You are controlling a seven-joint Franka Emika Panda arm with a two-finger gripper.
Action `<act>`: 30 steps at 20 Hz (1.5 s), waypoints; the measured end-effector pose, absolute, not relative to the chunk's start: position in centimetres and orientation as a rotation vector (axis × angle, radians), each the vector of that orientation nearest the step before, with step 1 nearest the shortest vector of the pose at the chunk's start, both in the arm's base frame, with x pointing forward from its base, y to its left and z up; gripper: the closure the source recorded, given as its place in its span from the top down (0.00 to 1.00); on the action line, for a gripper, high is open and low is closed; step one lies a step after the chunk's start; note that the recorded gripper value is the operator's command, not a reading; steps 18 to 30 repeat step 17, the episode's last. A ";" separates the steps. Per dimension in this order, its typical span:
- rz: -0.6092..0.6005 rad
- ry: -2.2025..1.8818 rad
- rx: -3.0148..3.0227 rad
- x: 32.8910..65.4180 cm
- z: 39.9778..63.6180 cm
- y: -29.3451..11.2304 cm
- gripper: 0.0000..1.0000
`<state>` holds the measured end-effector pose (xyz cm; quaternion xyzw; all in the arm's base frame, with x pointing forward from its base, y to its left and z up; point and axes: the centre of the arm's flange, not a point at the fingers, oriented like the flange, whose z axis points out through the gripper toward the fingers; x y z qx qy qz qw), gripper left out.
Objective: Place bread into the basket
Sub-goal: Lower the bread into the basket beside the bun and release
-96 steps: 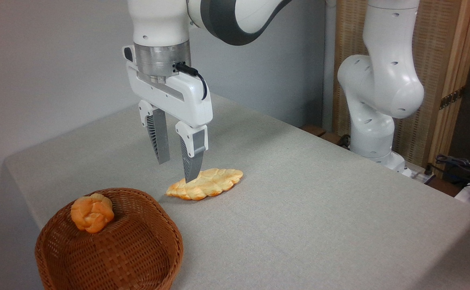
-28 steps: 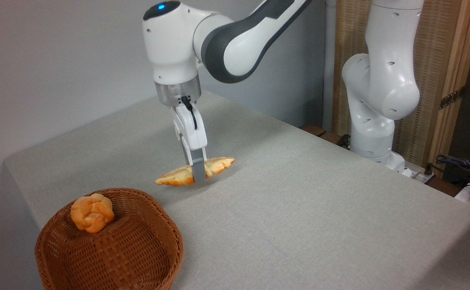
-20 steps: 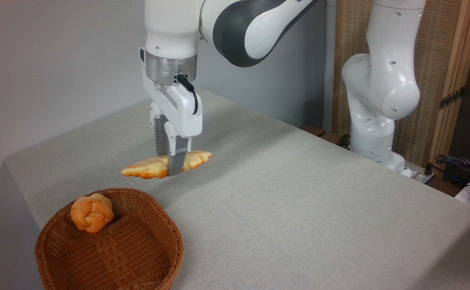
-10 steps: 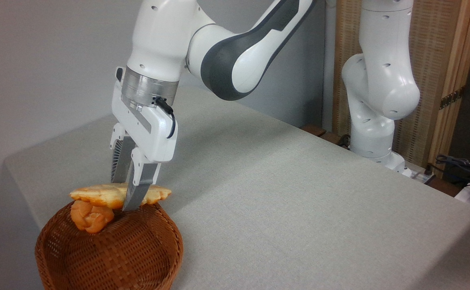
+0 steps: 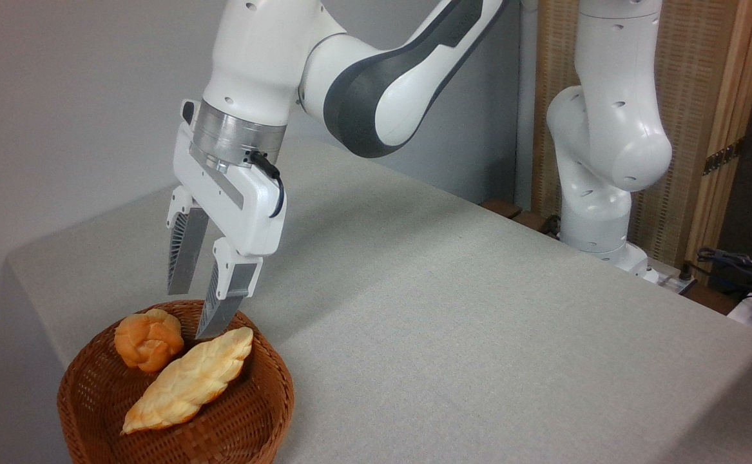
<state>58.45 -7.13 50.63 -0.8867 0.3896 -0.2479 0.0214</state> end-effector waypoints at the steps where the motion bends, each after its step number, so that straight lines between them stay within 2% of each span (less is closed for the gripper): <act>1: -0.755 1.211 -2.758 58.3 50.7 -7.1 1.00; 5: -0.625 1.262 -2.832 56.6 51.6 -6.8 1.00; 10: -0.391 1.266 -2.872 54.6 53.1 -5.6 1.00; 15: -0.209 1.198 -2.924 53.6 53.2 -5.6 1.00; 30: -0.187 1.114 -2.945 53.5 53.3 -5.5 1.00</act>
